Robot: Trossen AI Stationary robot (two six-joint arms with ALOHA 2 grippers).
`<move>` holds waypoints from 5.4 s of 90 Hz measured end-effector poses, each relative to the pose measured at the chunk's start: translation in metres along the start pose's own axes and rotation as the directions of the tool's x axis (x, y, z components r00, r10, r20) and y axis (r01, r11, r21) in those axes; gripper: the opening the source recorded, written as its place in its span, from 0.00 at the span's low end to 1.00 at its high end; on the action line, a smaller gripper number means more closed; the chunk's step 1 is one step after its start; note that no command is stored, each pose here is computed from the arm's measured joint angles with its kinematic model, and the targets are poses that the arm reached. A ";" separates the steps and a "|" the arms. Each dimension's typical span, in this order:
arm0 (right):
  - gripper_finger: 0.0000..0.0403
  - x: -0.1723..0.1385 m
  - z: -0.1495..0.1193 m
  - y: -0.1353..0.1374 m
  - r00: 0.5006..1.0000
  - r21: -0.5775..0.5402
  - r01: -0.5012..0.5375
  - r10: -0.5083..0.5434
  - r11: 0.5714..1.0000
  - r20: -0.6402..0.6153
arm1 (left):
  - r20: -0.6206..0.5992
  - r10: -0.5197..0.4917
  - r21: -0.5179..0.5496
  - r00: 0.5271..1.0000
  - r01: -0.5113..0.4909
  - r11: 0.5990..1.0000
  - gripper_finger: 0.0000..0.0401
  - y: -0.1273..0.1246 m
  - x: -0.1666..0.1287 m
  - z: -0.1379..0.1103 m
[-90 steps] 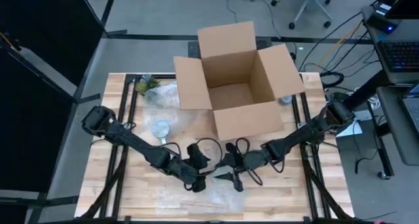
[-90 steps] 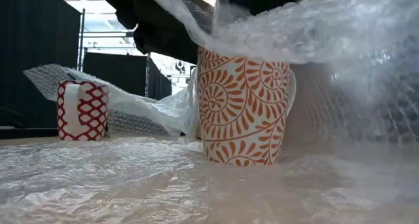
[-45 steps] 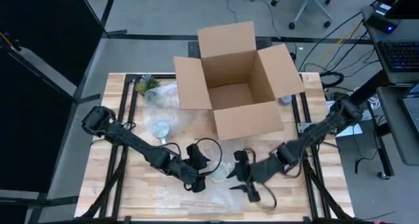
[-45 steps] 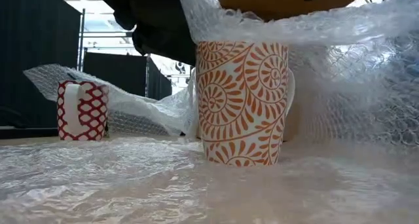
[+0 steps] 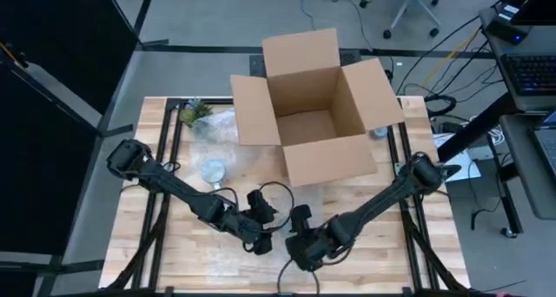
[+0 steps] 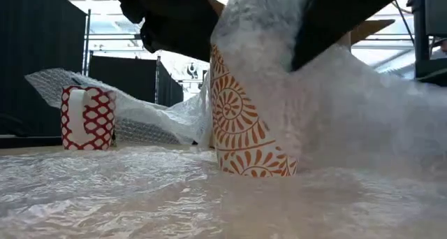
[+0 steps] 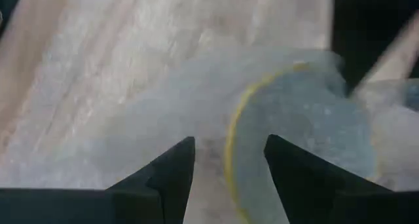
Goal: Wrap mug
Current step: Wrap the yellow mug with the bubble wrap
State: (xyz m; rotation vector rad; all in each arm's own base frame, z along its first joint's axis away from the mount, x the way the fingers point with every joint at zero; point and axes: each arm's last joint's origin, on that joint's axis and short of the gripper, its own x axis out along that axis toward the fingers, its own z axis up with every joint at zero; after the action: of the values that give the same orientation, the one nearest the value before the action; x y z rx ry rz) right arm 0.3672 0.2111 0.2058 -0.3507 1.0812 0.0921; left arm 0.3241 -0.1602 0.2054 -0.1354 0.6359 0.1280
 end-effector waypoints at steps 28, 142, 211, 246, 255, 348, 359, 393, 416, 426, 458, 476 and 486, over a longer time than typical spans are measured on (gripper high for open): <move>0.44 0.041 0.001 0.003 0.996 0.010 -0.043 0.043 0.999 -0.083 | 0.016 -0.075 -0.023 0.997 0.076 0.997 0.54 -0.008 -0.021 0.006; 0.42 -0.032 0.010 0.001 0.991 0.118 -0.122 0.115 0.986 0.066 | -0.027 0.004 0.004 1.000 -0.004 1.000 0.54 -0.002 0.021 -0.011; 0.42 0.032 0.003 0.001 0.996 0.085 -0.052 0.058 0.995 -0.070 | -0.078 -0.096 -0.012 0.992 0.095 0.995 0.54 0.002 -0.021 0.004; 0.42 0.032 0.003 0.005 0.996 0.050 -0.059 0.062 0.997 -0.063 | -0.024 0.199 0.077 0.980 -0.197 0.977 0.54 0.028 -0.011 0.004; 0.42 0.032 0.003 0.005 0.996 0.048 -0.060 0.062 0.997 -0.061 | 0.012 0.121 0.080 0.993 -0.122 0.989 0.54 0.025 0.003 0.008; 0.42 -0.078 0.009 -0.023 0.997 0.073 -0.055 0.059 0.996 -0.059 | 0.000 -0.038 0.067 0.999 0.038 0.997 0.54 0.007 0.030 -0.005; 0.42 -0.075 0.001 -0.021 0.992 0.062 -0.042 0.049 0.997 -0.120 | 0.000 -0.038 0.065 0.999 0.038 0.997 0.54 0.007 0.030 -0.006; 0.42 -0.005 -0.004 0.001 0.991 0.053 -0.035 0.041 0.998 -0.126 | 0.007 -0.043 0.058 0.999 0.042 0.997 0.54 0.007 0.030 -0.005; 0.42 0.030 -0.003 0.004 0.990 0.023 -0.034 0.036 0.999 -0.133 | 0.010 -0.053 0.055 0.999 0.052 0.997 0.54 0.007 0.031 -0.005; 0.42 0.037 -0.002 0.002 0.990 0.034 -0.035 0.040 0.999 -0.133 | 0.004 -0.065 0.055 0.998 0.065 0.996 0.54 0.007 0.029 -0.004; 0.42 0.037 -0.004 0.002 0.988 0.037 -0.041 0.046 0.998 -0.150 | -0.038 -0.098 0.112 0.994 0.102 0.988 0.54 -0.007 -0.012 0.009; 0.42 0.037 -0.004 0.002 0.988 0.034 -0.041 0.045 0.999 -0.148 | 0.015 -0.080 0.183 0.997 0.076 0.980 0.54 -0.013 -0.001 0.001; 0.42 0.037 -0.005 0.003 0.987 0.023 -0.045 0.048 0.999 -0.154 | 0.056 -0.094 0.243 0.994 0.078 0.967 0.54 -0.016 0.011 0.000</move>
State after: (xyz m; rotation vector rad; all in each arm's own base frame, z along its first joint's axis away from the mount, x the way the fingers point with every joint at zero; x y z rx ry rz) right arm 0.3797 0.2088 0.1709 -0.3195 1.2434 0.0970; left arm 0.3353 -0.1756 0.1999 0.0757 0.5733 -0.0289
